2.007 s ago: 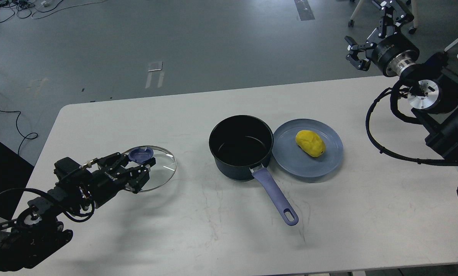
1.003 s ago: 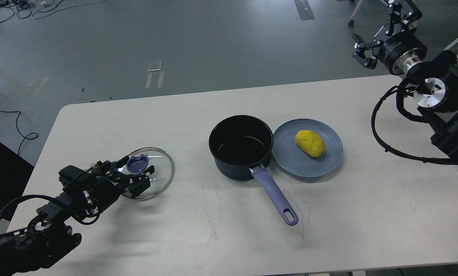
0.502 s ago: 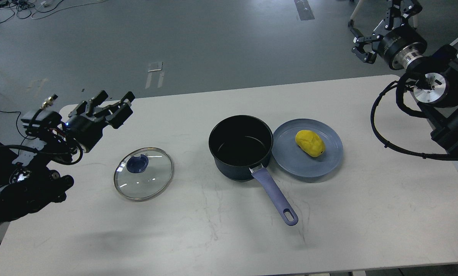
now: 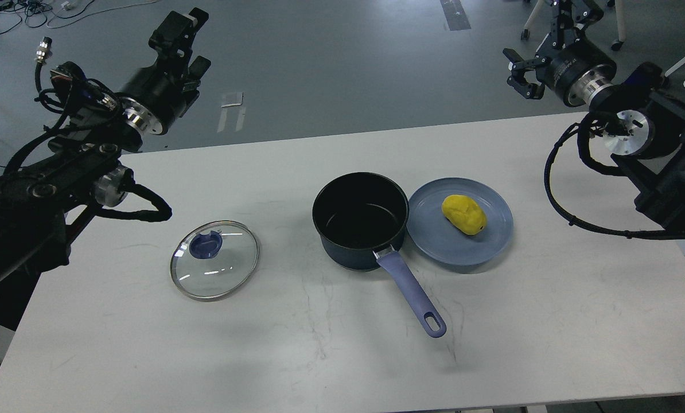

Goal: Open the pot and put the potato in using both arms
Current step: 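Raise the left gripper away from the lid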

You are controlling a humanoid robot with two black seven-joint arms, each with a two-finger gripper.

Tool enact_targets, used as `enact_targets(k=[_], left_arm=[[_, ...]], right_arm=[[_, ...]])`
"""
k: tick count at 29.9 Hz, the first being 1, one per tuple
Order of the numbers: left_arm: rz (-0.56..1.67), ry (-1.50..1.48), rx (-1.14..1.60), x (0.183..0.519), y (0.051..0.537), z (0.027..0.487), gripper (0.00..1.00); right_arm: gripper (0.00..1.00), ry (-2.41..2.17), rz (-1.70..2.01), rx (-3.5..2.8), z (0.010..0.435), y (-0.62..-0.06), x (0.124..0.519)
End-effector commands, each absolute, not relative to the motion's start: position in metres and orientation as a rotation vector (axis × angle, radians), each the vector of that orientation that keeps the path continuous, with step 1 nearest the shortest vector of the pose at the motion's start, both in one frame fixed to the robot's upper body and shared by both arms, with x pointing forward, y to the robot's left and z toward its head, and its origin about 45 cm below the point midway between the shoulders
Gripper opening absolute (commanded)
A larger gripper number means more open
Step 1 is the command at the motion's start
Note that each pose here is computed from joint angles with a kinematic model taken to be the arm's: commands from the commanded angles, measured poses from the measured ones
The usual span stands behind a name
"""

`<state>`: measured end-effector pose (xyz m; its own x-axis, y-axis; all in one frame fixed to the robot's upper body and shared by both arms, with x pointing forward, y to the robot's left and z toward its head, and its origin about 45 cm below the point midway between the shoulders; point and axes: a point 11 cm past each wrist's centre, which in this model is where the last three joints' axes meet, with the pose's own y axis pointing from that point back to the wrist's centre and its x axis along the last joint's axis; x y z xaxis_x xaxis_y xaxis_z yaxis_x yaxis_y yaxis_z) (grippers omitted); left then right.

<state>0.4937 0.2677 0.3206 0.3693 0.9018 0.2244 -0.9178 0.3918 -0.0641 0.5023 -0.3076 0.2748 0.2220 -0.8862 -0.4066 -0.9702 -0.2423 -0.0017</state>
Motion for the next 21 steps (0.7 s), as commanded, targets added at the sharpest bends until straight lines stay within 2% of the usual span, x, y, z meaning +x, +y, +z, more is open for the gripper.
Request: enact_targets(k=[1,5,10,14,21], left_arm=[[1.146,-0.096,0.024,0.491,0.261,0.307,0.98],[1.107,0.044,-0.041,0.479,0.262,0.283,0.98],[1.062,0.091,-0.060,0.473,0.266,0.280,0.98],[1.054,0.121,-0.110,0.473,0.279,0.290,0.98],[1.037,0.141,-0.120,0.469,0.284,0.287,0.98]], right_arm=[[1.00,1.713,0.471,-2.282,0.276,-0.296,0.501],[1.00,1.692,0.470,-2.356,0.269,-0.284,0.497],[1.00,1.660,0.420,-2.411,0.280,-0.278,0.497],[1.00,1.718,0.166,-2.534,0.317,-0.303,0.499],[1.00,1.678,-0.487,-2.906,0.347,-0.294,0.495]])
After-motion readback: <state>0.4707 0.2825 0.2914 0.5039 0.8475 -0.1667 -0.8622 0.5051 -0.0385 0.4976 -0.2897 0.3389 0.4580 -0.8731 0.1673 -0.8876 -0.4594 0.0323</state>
